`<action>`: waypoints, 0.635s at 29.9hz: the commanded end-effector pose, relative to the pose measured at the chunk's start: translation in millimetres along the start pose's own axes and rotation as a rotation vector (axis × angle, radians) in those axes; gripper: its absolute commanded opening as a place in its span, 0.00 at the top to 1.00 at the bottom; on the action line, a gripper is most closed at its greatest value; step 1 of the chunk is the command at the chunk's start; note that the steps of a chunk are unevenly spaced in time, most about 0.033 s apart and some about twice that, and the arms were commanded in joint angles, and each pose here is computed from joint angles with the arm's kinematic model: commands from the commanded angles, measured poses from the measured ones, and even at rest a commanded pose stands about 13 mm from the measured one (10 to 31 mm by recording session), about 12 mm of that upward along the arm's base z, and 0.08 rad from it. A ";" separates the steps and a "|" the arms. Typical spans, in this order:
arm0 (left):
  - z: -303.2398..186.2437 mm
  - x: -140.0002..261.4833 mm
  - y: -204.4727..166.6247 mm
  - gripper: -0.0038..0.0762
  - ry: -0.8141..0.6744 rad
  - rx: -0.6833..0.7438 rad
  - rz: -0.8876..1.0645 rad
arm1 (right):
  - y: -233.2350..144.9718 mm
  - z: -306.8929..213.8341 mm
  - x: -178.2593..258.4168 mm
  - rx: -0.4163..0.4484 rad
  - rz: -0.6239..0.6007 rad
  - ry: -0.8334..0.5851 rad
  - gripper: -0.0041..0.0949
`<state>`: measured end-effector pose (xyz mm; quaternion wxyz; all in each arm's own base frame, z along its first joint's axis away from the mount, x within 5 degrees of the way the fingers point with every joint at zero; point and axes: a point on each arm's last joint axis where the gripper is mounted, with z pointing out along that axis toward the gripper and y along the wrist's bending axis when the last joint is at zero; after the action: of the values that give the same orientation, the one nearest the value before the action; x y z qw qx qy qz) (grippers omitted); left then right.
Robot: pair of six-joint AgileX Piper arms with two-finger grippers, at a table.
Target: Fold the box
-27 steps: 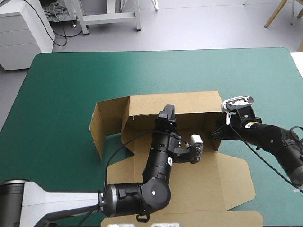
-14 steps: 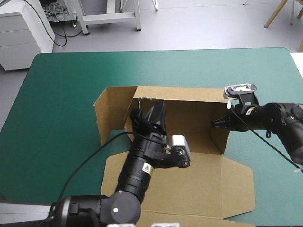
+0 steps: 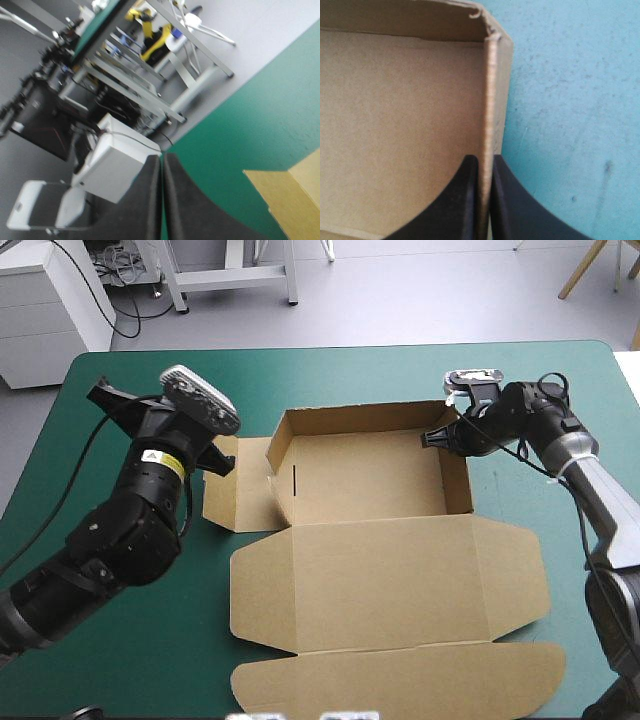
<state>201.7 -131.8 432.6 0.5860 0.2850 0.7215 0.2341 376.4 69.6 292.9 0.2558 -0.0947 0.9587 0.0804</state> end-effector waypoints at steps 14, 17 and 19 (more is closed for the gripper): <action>48.6 95.2 90.0 0.96 0.337 0.041 -0.538 | 0.3 -57.8 -39.2 0.078 -0.063 0.044 0.39; 49.2 109.2 101.7 0.96 0.354 0.051 -0.625 | 3.2 -76.9 -42.4 0.074 -0.076 -0.009 0.39; 49.1 115.5 107.3 0.96 0.358 0.050 -0.685 | 4.0 -81.1 -42.1 0.073 -0.081 -0.019 0.39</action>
<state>250.5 18.2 392.7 0.4348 0.0210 0.8963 0.0845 388.3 65.0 345.4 0.2144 -0.1162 0.9691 0.0366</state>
